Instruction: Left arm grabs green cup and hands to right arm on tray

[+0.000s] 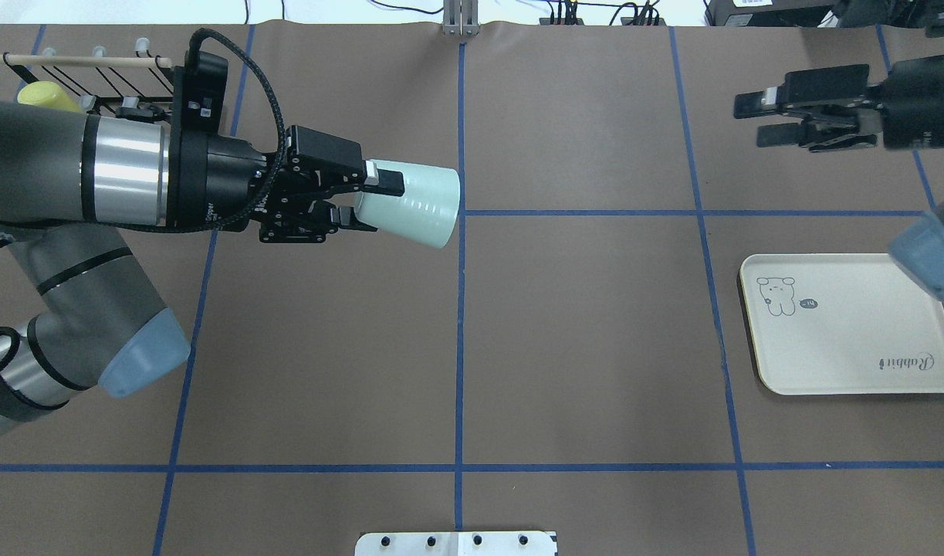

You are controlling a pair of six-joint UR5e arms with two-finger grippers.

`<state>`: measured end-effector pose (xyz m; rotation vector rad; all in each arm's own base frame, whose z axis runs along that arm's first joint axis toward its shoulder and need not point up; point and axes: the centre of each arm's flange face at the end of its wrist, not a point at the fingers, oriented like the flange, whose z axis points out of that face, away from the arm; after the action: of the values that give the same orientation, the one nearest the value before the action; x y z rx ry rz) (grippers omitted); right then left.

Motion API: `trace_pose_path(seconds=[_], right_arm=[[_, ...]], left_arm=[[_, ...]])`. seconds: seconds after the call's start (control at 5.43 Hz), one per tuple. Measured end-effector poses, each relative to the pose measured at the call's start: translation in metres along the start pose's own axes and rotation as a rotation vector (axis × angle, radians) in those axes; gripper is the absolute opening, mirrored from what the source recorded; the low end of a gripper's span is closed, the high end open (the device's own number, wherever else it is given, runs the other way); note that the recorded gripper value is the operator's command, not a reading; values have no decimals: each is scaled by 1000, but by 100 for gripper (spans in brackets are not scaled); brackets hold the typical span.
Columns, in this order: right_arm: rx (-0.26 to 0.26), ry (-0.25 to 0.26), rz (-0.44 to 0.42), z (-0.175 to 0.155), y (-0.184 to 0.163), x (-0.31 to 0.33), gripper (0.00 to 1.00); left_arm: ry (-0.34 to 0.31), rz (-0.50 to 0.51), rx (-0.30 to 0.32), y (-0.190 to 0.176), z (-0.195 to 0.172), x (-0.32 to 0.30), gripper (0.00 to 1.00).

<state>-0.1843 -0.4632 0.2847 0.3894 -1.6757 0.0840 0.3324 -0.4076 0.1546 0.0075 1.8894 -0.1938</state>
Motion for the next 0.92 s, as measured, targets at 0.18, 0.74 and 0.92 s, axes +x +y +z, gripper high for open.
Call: trace_pose_path(seconds=[0.18, 0.74, 0.92], right_arm=[[-20, -134, -37, 34, 27, -31, 99], [68, -530, 40, 101, 127, -59, 99], [84, -591, 78, 103, 137, -63, 99]], left_arm=[[13, -25, -19, 8, 3, 1, 16], [42, -53, -55, 20, 7, 5, 18], [76, -86, -75, 24, 5, 12, 18]])
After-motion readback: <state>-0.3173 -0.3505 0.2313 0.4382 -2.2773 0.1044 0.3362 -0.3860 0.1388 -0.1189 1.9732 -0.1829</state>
